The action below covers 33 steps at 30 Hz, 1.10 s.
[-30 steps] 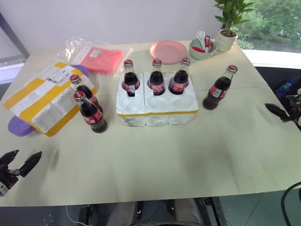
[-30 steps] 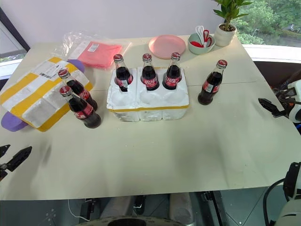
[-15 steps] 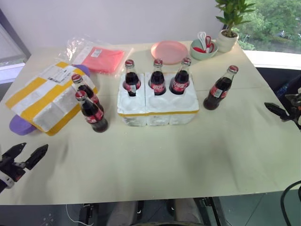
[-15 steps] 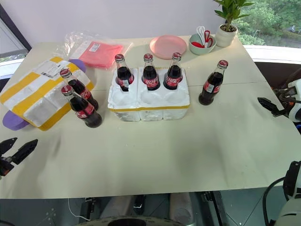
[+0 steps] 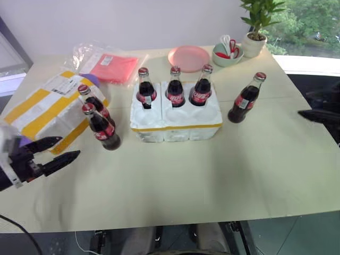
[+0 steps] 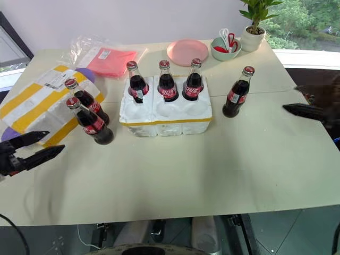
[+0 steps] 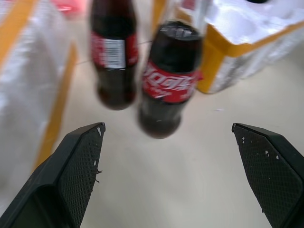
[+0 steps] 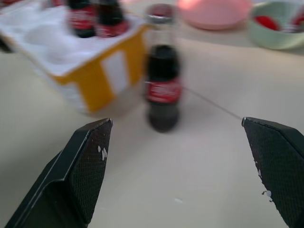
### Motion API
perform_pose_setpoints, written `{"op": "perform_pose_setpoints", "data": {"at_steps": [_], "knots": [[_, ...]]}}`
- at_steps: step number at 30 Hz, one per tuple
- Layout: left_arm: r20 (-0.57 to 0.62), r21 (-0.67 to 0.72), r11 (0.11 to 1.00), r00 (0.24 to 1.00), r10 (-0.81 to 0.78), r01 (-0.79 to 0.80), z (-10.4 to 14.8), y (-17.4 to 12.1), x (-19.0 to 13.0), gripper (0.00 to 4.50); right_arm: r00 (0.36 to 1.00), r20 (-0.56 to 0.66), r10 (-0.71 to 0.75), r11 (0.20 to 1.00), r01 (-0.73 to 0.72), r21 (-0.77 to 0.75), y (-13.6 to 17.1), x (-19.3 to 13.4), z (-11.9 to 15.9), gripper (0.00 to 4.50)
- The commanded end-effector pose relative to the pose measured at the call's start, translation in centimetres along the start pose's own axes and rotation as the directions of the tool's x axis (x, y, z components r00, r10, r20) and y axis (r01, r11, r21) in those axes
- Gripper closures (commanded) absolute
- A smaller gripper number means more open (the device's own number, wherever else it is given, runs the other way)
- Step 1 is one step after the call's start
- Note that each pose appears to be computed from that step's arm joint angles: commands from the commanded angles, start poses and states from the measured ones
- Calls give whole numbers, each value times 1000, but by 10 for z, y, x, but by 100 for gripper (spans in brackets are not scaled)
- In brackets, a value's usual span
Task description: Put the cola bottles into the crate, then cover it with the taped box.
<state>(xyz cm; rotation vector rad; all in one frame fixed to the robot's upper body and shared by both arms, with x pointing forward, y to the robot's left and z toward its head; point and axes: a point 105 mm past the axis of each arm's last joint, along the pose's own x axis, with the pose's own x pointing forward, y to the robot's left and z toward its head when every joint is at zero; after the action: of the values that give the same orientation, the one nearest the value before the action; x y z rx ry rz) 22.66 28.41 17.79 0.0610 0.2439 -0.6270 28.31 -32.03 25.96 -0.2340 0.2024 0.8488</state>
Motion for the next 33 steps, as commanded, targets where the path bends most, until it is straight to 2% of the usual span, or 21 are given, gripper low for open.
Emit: {"op": "perform_pose_setpoints", "data": {"at_steps": [1,8,14,33], "knots": [[1,59,998,1000,-20,20,1,-1,18,2,994,92,64,996,-59,-64,25,3,35,0],[65,87,996,998,26,-31,0,15,49,2,981,127,145,988,-138,-67,59,9,51,0],[94,92,996,995,-16,8,2,12,65,2,974,117,196,979,-187,-84,79,10,52,0],[112,61,998,993,-33,26,-7,14,106,2,970,136,199,979,-189,-79,88,20,51,0]]}}
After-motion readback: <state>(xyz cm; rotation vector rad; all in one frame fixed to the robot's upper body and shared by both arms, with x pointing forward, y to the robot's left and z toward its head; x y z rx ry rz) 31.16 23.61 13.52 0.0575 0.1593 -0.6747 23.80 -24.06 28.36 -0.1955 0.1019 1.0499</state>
